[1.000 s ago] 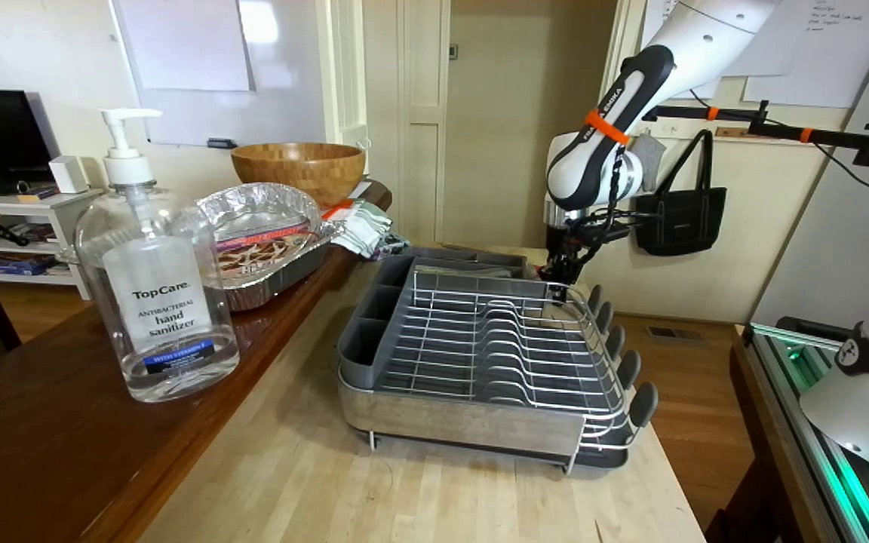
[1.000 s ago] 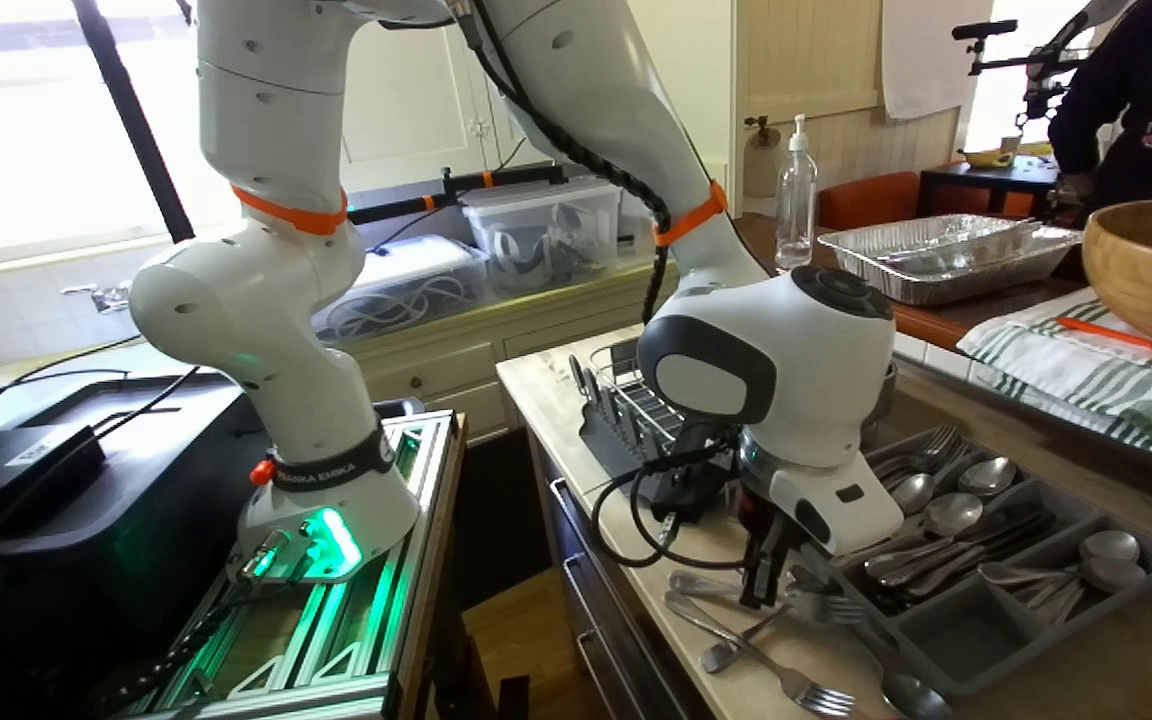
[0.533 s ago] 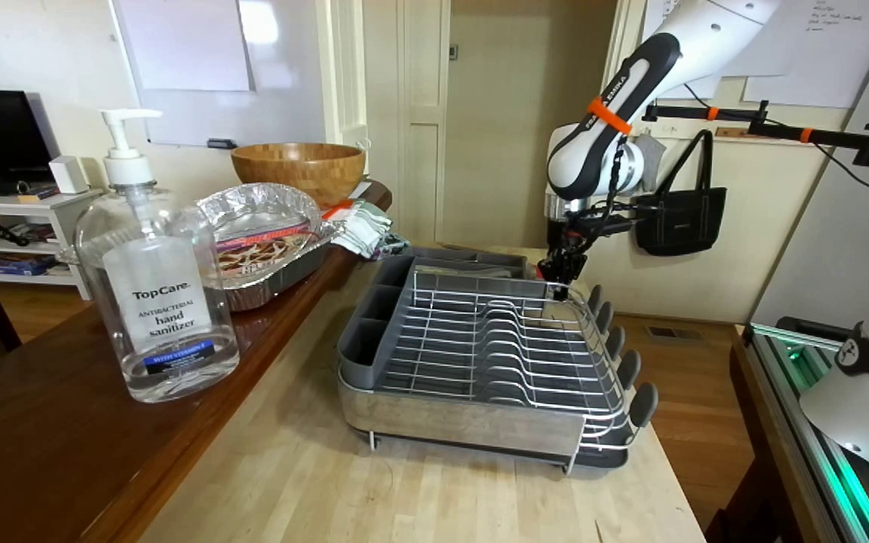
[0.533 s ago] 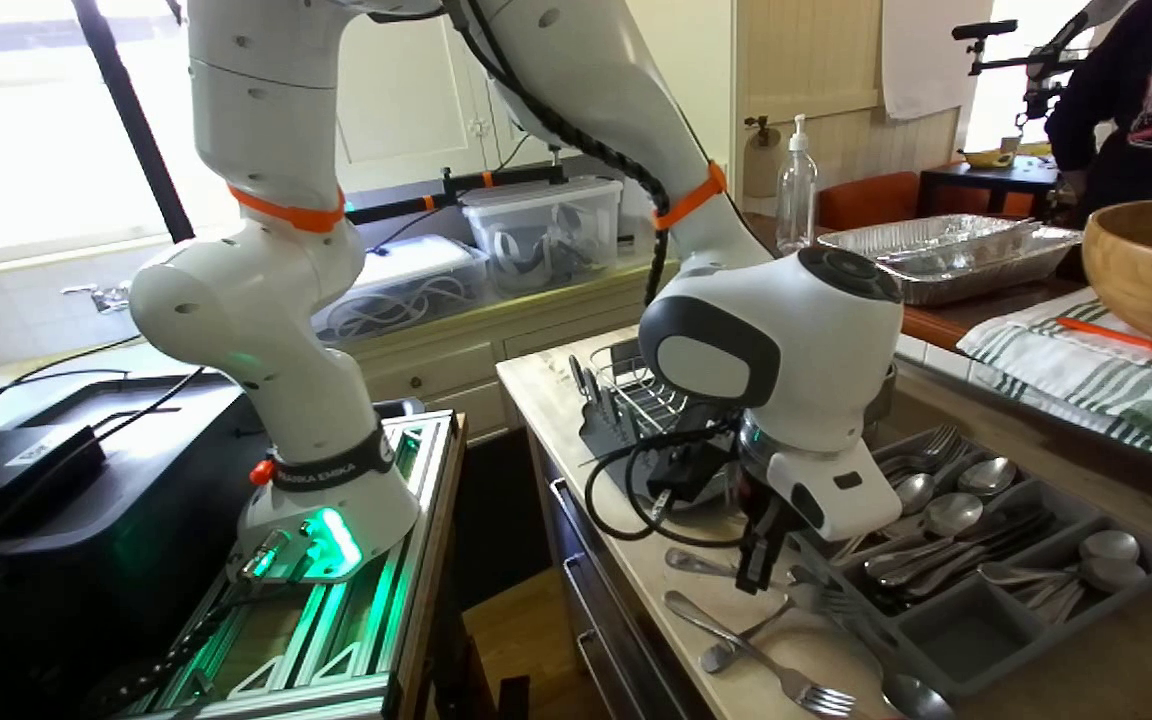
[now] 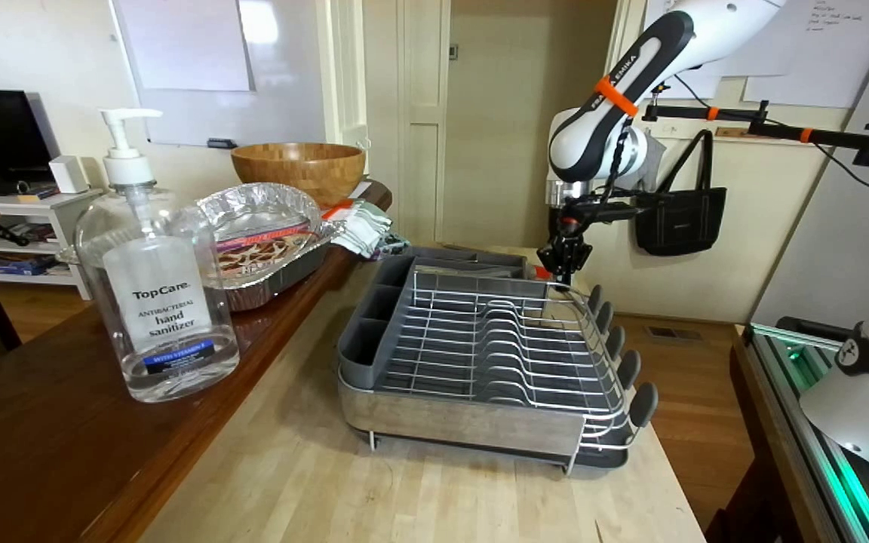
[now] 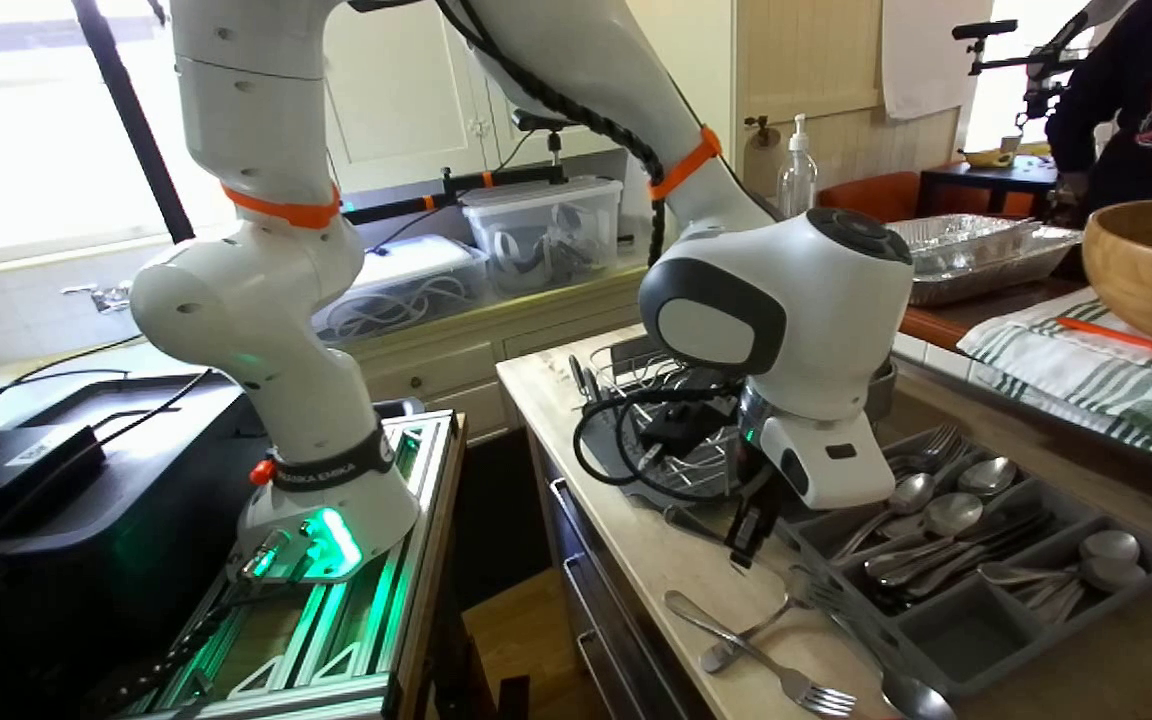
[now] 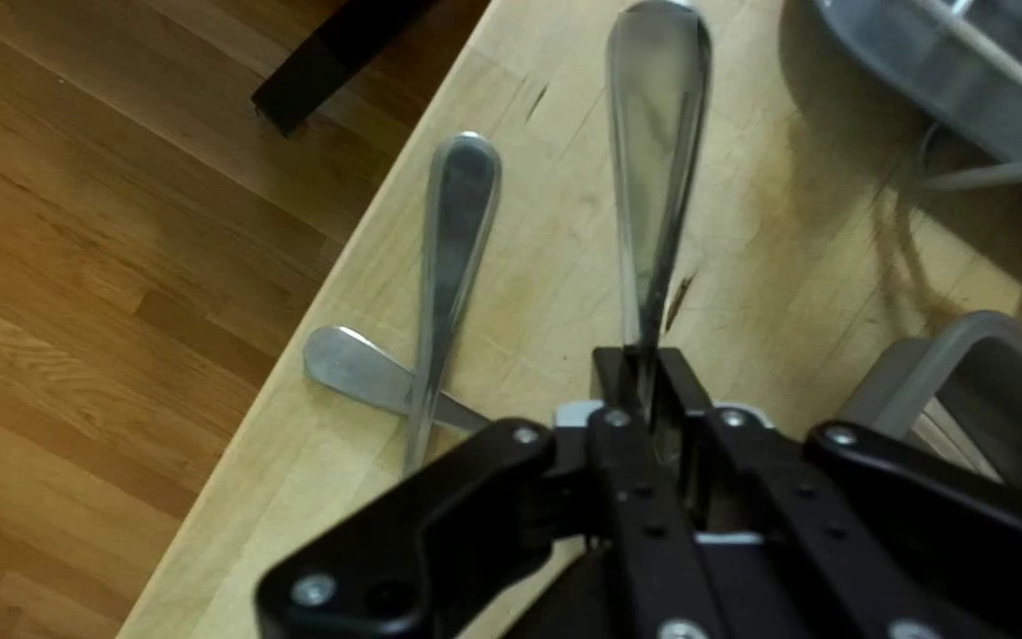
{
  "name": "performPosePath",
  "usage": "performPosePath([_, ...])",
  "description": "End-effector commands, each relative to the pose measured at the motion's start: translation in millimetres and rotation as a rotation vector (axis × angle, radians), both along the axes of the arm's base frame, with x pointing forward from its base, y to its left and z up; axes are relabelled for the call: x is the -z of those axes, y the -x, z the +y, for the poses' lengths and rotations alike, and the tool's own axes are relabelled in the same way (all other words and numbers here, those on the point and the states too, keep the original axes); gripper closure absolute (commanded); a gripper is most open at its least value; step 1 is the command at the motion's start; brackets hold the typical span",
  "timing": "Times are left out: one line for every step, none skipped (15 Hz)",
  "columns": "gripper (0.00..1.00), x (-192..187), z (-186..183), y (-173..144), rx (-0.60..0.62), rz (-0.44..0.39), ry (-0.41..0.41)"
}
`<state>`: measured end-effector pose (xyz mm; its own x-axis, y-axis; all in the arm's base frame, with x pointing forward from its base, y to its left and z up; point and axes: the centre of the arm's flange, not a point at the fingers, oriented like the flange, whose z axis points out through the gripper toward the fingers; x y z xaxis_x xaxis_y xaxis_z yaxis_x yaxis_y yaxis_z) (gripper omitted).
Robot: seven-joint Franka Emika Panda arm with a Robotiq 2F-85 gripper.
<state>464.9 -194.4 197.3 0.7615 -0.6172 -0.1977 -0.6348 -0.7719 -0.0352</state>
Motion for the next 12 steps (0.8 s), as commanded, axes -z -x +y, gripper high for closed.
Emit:
performPosePath([0.97,-16.1,9.4,8.5,0.036,0.059,0.002])
performPosePath([0.97,-17.3,9.6,9.2,0.041,0.072,0.0])
performPosePath([0.97,-18.6,10.2,10.4,0.047,0.087,-0.002])
performPosePath([0.97,-20.2,11.6,11.8,0.045,0.101,0.0])
performPosePath([0.97,-22.5,12.9,13.0,0.037,0.114,0.003])
performPosePath([0.97,-25.1,14.0,14.2,0.026,0.127,0.007])
performPosePath([0.97,-28.3,15.1,15.1,0.01,0.139,0.011])
performPosePath([0.97,-31.8,16.4,15.9,-0.007,0.148,0.019])
performPosePath([0.97,-36.0,17.7,16.6,-0.022,0.156,0.031])
performPosePath([0.97,-40.5,19.0,17.3,-0.038,0.164,0.037])
performPosePath([0.97,-44.7,20.2,17.7,-0.051,0.171,0.045])
performPosePath([0.97,-49.0,21.0,17.8,-0.064,0.175,0.055])
